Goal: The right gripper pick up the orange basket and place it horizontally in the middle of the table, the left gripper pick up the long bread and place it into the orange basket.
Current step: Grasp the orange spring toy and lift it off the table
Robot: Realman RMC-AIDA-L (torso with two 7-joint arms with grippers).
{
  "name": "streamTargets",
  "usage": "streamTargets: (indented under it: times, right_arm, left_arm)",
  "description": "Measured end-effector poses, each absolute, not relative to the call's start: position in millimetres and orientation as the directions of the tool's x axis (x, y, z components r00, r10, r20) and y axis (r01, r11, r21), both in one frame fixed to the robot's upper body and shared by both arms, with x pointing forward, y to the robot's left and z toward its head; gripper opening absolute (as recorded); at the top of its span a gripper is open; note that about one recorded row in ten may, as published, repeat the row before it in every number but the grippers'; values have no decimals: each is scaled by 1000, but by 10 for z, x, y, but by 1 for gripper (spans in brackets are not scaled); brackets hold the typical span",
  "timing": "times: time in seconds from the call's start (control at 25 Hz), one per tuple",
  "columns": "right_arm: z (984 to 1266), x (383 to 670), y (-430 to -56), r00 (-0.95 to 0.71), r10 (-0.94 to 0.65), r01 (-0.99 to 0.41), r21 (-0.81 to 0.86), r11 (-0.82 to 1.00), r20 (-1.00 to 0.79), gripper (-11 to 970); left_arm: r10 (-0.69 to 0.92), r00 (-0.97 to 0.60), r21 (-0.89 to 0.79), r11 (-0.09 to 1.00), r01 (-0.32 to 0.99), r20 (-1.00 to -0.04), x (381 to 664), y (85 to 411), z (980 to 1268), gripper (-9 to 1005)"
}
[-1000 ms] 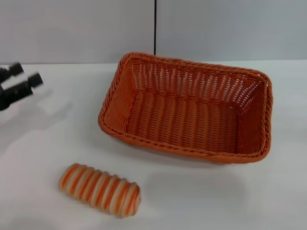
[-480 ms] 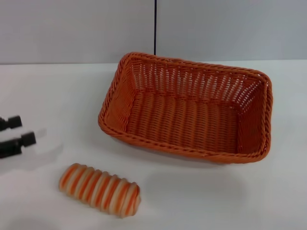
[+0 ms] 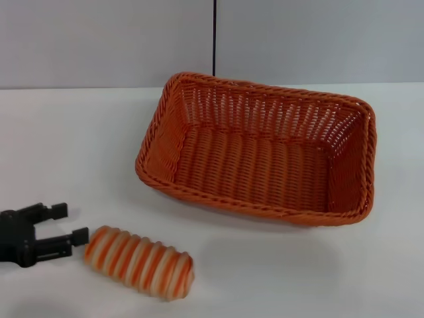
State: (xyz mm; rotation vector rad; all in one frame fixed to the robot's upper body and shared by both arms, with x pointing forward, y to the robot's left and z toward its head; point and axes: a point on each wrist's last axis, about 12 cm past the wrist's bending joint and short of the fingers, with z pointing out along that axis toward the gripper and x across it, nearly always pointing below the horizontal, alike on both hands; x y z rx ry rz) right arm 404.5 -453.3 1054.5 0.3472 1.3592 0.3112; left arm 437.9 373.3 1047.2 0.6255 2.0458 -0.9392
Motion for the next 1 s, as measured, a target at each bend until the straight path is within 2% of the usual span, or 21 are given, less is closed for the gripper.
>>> streamTargets:
  times: [1.0]
  right_arm:
    - [10536,4045,-4522,173,409,-21,412,911,-896,501]
  left_arm:
    - [148,-585,-412,575,707,-797,4384,3534,10331,834]
